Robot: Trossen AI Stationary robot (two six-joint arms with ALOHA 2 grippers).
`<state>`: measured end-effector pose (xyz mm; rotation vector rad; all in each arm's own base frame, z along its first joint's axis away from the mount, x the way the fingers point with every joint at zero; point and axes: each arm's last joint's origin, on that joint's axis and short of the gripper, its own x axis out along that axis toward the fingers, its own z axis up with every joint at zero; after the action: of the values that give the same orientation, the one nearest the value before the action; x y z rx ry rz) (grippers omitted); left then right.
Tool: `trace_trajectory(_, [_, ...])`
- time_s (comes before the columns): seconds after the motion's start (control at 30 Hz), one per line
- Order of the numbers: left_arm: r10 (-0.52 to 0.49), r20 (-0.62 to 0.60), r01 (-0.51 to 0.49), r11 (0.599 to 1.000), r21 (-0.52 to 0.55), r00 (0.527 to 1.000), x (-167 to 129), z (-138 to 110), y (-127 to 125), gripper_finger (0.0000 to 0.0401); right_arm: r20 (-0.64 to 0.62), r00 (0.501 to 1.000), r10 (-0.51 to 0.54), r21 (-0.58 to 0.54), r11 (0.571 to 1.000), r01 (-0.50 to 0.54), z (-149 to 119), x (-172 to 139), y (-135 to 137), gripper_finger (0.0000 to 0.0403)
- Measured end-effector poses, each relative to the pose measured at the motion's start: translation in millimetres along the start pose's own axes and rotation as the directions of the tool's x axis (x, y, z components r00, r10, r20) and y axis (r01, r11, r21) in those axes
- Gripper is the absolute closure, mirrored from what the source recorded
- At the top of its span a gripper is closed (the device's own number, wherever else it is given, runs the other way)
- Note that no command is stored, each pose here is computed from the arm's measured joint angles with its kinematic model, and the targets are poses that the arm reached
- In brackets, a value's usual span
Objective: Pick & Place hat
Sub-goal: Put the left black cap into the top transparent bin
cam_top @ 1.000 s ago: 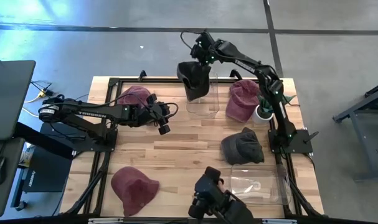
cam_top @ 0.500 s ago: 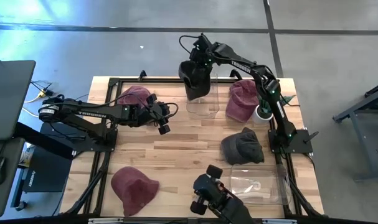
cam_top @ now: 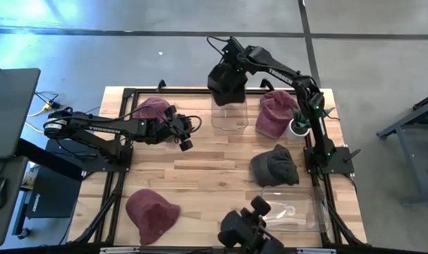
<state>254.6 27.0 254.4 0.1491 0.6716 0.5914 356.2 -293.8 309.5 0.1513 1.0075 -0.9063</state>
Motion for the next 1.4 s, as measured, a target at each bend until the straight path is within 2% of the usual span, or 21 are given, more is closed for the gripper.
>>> trace_trajectory(0.2, [0.009, -0.009, -0.009, 1.000, -0.001, 1.000, 0.0, -1.0, 0.3, 0.0238, 0.026, 0.999, -0.045, 0.016, 0.999, 0.044, 2.3, -4.2, 7.8, 0.0390])
trace_trajectory(0.37, [0.017, -0.059, -0.017, 1.000, 0.003, 0.998, -0.2, -6.5, 0.7, 0.0238, 0.020, 0.998, -0.057, 0.028, 0.998, 0.057, 2.1, -1.1, -1.2, 0.0394])
trace_trajectory(0.57, [0.071, -0.103, -0.071, 0.997, 0.004, 0.992, -0.8, -11.6, 2.7, 0.0238, 0.051, 0.998, 0.024, 0.004, 1.000, -0.025, 5.0, -1.6, -2.6, 0.0372])
trace_trajectory(0.77, [0.092, -0.125, -0.092, 0.996, 0.005, 0.988, -1.3, -14.2, 3.5, 0.0238, 0.176, 0.979, 0.098, -0.002, 0.995, -0.099, 15.7, -24.2, 0.1, 0.0386])
trace_trajectory(1.0, [0.100, -0.148, -0.100, 0.995, 0.009, 0.984, -1.8, -16.9, 4.0, 0.0238, 0.155, 0.985, 0.073, -0.008, 0.997, -0.073, 11.9, -22.1, 1.9, 0.0394])
trace_trajectory(1.17, [0.107, -0.175, -0.109, 0.994, -0.002, 0.979, -2.4, -20.0, 4.6, 0.0238, 0.217, 0.976, 0.018, 0.064, 0.997, -0.033, -14.7, -18.7, 2.4, 0.0397])
trace_trajectory(1.27, [0.126, -0.169, -0.129, 0.992, -0.006, 0.978, -3.2, -20.0, 3.9, 0.0238, 0.347, 0.938, 0.020, 0.159, 0.984, -0.080, -39.3, -26.4, -5.7, 0.0398])
trace_trajectory(1.4, [0.148, -0.153, -0.151, 0.988, -0.012, 0.977, -3.2, -18.5, 4.2, 0.0238, 0.489, 0.872, -0.027, 0.278, 0.952, -0.126, -75.8, -38.8, -18.7, 0.0397])
